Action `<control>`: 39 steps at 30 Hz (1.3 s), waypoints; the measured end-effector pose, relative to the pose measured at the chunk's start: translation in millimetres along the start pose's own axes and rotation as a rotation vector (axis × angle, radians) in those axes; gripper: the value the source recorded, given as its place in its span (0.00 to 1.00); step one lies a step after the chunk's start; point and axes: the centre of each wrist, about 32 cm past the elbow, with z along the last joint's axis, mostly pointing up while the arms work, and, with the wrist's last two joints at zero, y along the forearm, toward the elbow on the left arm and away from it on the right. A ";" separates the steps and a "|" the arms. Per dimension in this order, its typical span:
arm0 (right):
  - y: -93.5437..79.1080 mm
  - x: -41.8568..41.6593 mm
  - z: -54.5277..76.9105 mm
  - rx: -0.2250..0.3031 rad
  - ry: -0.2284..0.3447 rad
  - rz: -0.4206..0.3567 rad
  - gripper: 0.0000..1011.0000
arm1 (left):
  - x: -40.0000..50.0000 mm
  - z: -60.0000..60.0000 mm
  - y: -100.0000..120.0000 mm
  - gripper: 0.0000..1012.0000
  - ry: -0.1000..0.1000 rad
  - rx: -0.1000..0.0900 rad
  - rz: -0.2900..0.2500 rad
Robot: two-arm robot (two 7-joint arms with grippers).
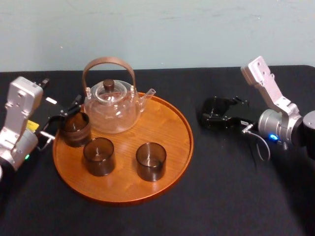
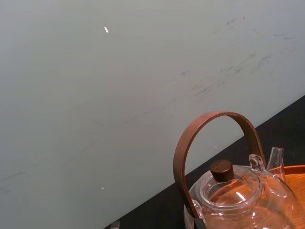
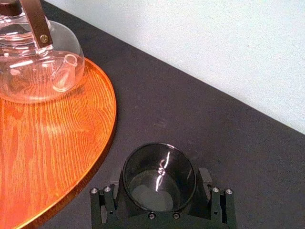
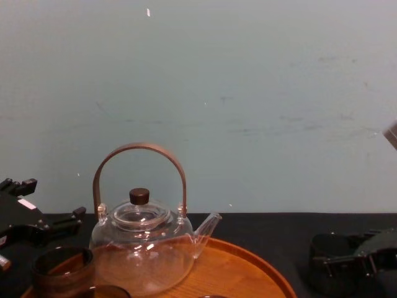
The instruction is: Pick up the glass from the table and place it on the tray.
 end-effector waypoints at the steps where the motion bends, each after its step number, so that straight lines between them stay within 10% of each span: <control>1: 0.9 0.0 0.4 0.000 0.000 0.001 0.99 | 0.0 0.0 0.0 0.99 0.000 0.000 0.000; 39: 5.3 -0.9 3.0 0.002 -0.006 0.004 0.90 | 0.0 0.0 0.0 0.99 0.000 0.000 0.000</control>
